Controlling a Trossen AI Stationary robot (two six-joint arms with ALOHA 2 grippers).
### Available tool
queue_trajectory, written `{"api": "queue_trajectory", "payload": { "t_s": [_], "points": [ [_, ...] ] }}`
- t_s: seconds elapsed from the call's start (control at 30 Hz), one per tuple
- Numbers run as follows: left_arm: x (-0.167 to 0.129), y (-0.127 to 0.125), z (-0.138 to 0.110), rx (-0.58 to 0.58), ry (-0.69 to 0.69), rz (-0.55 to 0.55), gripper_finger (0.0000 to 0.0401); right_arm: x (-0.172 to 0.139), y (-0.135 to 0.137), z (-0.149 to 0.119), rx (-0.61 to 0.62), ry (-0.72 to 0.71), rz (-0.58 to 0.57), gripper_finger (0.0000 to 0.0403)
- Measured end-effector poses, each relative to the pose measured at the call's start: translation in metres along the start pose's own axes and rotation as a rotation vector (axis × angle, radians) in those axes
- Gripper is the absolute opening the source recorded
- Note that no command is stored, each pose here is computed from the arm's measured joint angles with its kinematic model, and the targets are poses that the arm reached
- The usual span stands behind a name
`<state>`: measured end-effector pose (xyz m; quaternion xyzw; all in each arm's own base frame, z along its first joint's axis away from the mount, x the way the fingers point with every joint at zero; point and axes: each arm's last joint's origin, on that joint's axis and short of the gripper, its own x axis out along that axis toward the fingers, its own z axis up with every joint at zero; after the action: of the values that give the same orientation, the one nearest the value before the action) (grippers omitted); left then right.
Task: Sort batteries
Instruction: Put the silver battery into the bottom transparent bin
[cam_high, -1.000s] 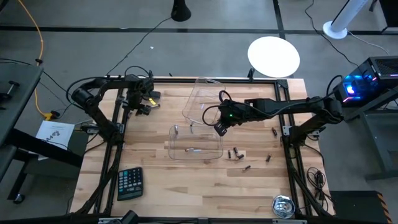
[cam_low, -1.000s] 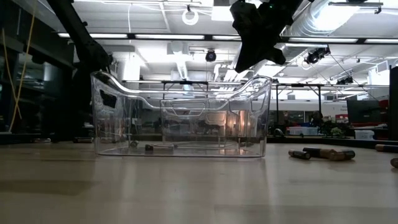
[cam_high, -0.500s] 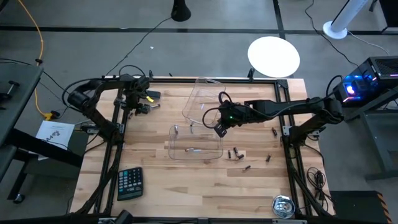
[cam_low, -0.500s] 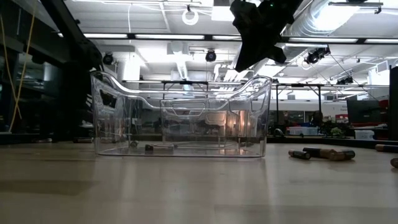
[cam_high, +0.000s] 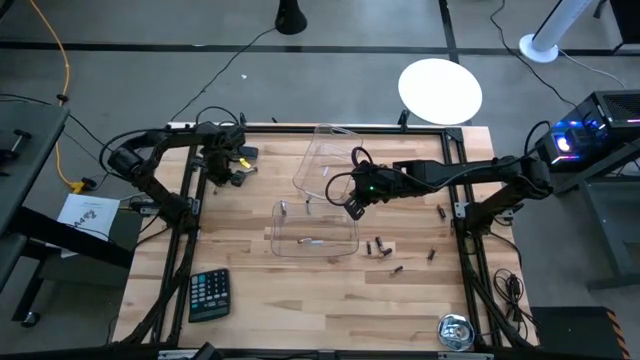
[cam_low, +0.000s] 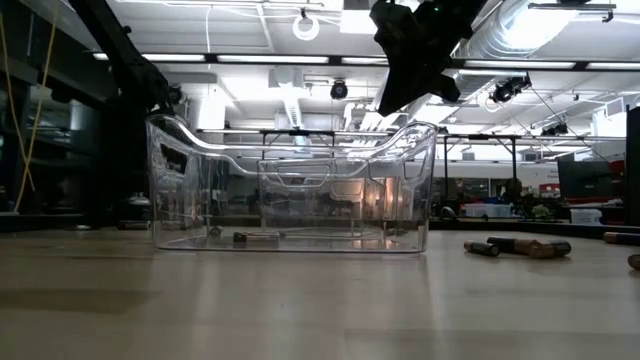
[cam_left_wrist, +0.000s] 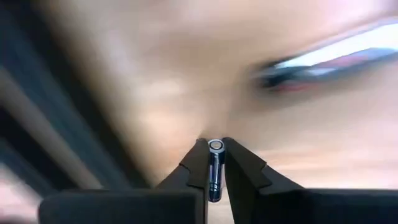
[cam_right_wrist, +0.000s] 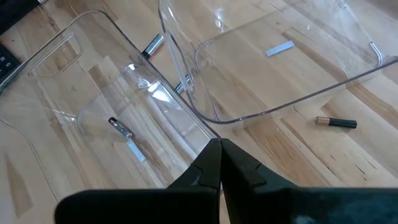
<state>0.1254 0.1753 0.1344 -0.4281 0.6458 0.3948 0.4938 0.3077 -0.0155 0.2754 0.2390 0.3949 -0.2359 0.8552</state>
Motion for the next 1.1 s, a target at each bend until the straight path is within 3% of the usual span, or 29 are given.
{"api": "queue_trajectory", "payload": {
  "t_s": [0.1,0.37,0.57,0.7,0.8,0.93,1.1],
  "points": [
    [-0.018,-0.01,0.001,0.058,-0.075,-0.102,0.0007,0.0,0.0,0.0,0.0,-0.001,0.0,0.0],
    [-0.072,-0.022,-0.023,0.129,-0.316,-0.191,0.0006,0.0,0.0,0.0,0.003,0.0,0.001,0.0],
    [-0.11,-0.057,-0.071,0.368,-0.513,-0.489,0.0005,0.0,0.0,0.001,0.004,-0.006,0.003,0.0],
    [-0.13,-0.096,-0.108,0.55,-0.649,-0.711,0.0004,0.0,0.001,0.002,0.01,-0.025,0.013,0.0],
    [-0.137,-0.126,-0.14,0.708,-0.739,-0.804,0.0005,0.0,0.002,0.003,0.034,-0.028,0.016,0.0],
    [-0.129,-0.15,-0.174,0.866,-0.738,-0.817,0.0023,0.0,0.002,0.002,0.051,-0.026,0.015,0.0],
    [-0.117,-0.158,-0.192,0.86,-0.703,-0.761,0.0083,0.0,0.001,0.002,0.045,-0.023,0.012,0.0]
  ]
}}
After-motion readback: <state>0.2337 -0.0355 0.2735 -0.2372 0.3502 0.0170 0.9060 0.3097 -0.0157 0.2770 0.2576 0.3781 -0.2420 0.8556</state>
